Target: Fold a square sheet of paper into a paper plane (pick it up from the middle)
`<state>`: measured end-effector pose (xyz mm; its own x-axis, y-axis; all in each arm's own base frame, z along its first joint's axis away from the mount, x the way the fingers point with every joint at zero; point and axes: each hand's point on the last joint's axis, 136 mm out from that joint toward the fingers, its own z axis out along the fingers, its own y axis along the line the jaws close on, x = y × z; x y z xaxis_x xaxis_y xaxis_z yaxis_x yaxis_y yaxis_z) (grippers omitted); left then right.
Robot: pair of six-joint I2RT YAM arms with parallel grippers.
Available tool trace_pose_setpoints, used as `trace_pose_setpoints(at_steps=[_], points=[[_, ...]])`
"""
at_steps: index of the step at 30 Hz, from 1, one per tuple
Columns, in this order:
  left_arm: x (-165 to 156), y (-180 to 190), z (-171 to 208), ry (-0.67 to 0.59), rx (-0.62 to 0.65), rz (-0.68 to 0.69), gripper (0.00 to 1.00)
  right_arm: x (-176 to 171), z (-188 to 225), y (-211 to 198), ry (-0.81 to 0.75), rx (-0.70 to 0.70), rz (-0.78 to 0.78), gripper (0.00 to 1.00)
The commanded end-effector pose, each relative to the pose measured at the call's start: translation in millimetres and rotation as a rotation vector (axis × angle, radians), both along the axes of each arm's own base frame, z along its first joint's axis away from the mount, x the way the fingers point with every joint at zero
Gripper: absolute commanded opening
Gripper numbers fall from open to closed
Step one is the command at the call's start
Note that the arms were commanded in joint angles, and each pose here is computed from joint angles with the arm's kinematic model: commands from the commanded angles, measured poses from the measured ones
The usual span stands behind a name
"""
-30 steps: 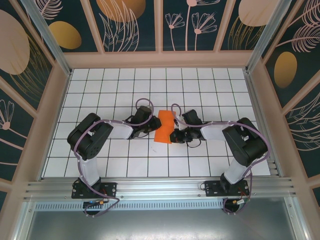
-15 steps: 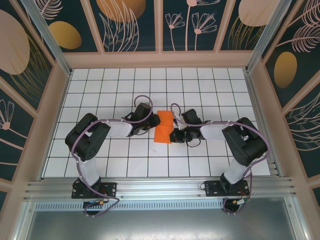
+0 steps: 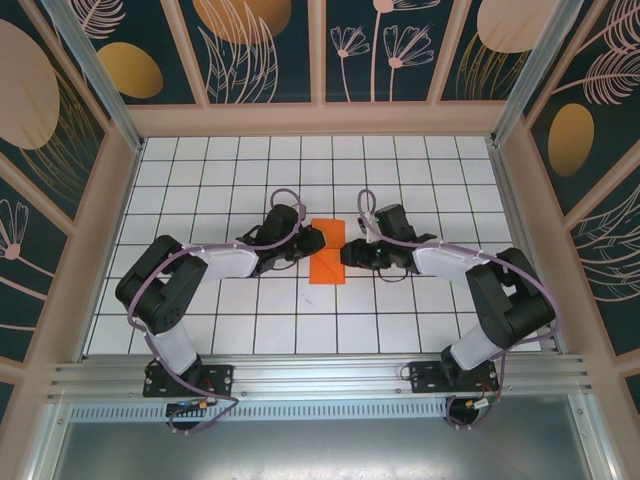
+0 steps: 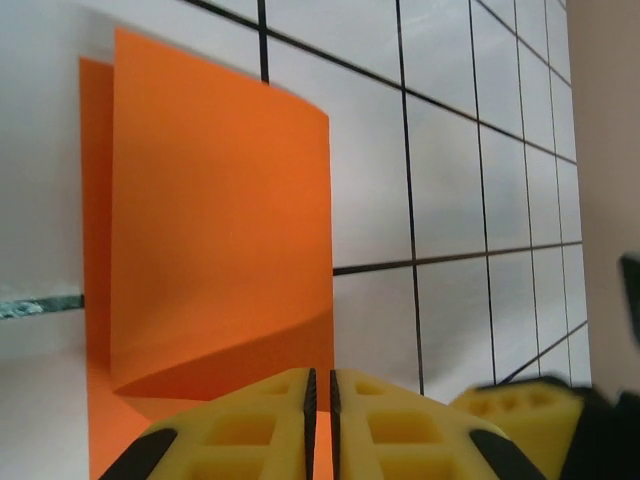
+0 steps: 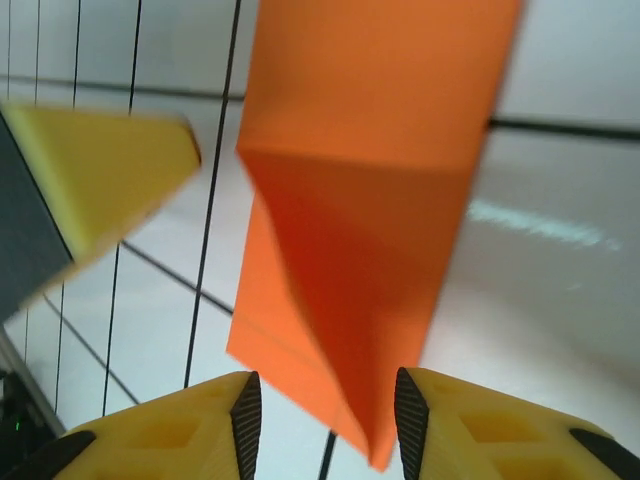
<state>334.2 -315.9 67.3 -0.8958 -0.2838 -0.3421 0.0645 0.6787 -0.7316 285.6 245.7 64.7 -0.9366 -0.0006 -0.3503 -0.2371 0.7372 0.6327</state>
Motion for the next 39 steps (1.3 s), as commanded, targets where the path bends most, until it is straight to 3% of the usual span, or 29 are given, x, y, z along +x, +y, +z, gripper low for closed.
trace_pose_setpoints(at_steps=[1,23,39], points=[[-11.3,-11.6,-10.0,0.035,-0.033,-0.053,0.15,22.8,4.6,-12.7,-0.019,-0.01,-0.085,0.45],[-15.6,-7.1,-53.5,0.12,0.071,-0.052,0.14,42.4,-27.5,9.1,0.048,0.003,-0.03,0.5],[-19.0,-8.3,-52.2,0.117,0.061,-0.071,0.15,44.1,-32.8,23.9,0.077,0.047,-0.003,0.4]])
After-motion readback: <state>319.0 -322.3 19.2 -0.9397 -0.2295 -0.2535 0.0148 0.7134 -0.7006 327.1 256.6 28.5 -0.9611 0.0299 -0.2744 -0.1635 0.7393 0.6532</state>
